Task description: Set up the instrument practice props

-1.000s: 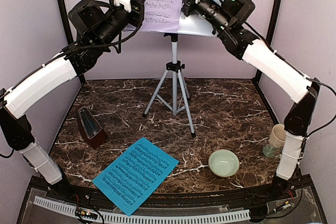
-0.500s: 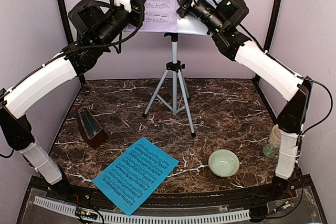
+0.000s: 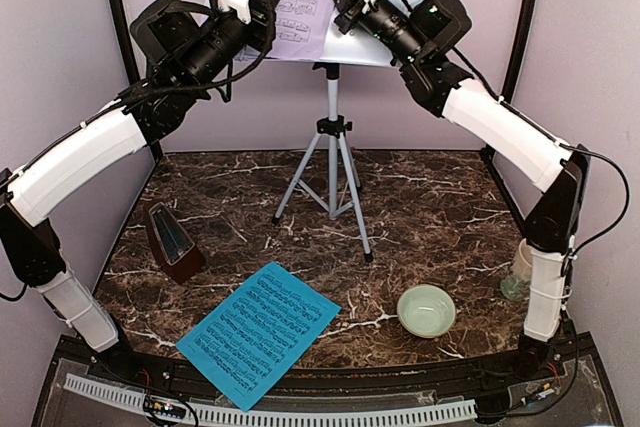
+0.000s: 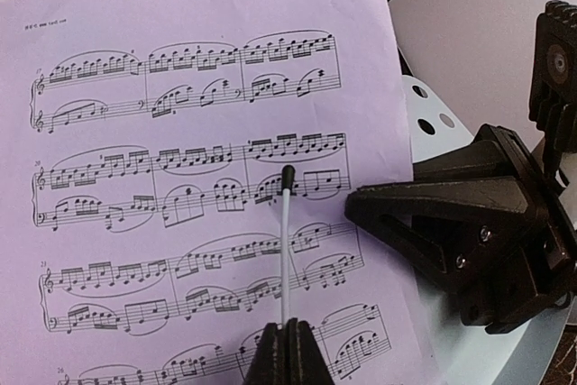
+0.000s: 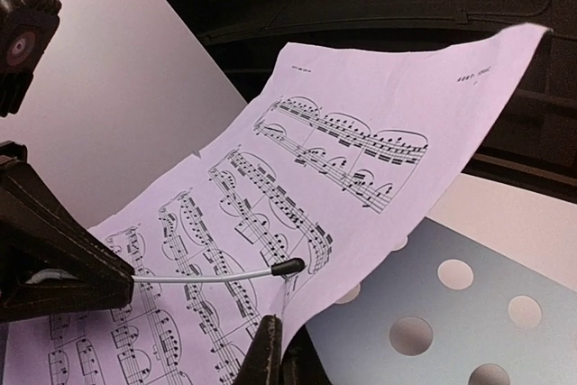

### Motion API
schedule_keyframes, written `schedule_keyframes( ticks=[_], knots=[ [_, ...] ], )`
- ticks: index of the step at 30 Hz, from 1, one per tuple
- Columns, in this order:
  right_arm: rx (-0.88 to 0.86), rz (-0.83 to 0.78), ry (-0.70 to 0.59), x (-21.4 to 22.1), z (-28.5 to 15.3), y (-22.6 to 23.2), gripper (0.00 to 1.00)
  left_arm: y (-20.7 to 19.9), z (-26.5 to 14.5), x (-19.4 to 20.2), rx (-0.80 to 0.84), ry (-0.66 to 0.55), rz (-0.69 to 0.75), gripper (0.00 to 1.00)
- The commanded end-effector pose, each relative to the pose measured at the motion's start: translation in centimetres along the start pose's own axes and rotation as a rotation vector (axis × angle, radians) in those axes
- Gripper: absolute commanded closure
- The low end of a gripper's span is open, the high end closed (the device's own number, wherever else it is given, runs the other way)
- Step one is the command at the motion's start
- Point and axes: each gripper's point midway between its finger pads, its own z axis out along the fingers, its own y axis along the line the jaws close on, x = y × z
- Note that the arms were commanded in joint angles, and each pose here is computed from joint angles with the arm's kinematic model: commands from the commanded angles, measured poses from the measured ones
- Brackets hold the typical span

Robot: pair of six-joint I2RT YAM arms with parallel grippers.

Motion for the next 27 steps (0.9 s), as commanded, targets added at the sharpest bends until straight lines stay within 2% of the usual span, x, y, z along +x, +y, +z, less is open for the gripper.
schedule_keyframes(
  ticks=[1, 2, 8, 15, 27],
  knots=[
    [0.008, -0.014, -0.052, -0.8, 0.1, -0.5, 0.89, 1.4, -1.0, -2.8, -0.016, -0.057, -0.012, 1.0],
    [0.007, -0.013, -0.054, -0.8, 0.0, -0.5, 0.83, 1.4, -0.9, -2.6, -0.017, -0.054, -0.011, 1.0],
    [0.016, -0.013, -0.058, -0.9, -0.1, -0.6, 0.67, 1.4, -0.9, -2.7, -0.018, -0.055, -0.01, 1.0],
    [0.037, -0.009, -0.069, -1.5, -0.2, -1.2, 0.41, 1.5, -1.0, -2.6, -0.02, -0.053, -0.008, 1.0],
    [0.016, 0.035, -0.107, -2.0, 0.3, 0.2, 0.29, 1.5, -0.9, -2.6, -0.019, -0.052, -0.015, 1.0]
  ],
)
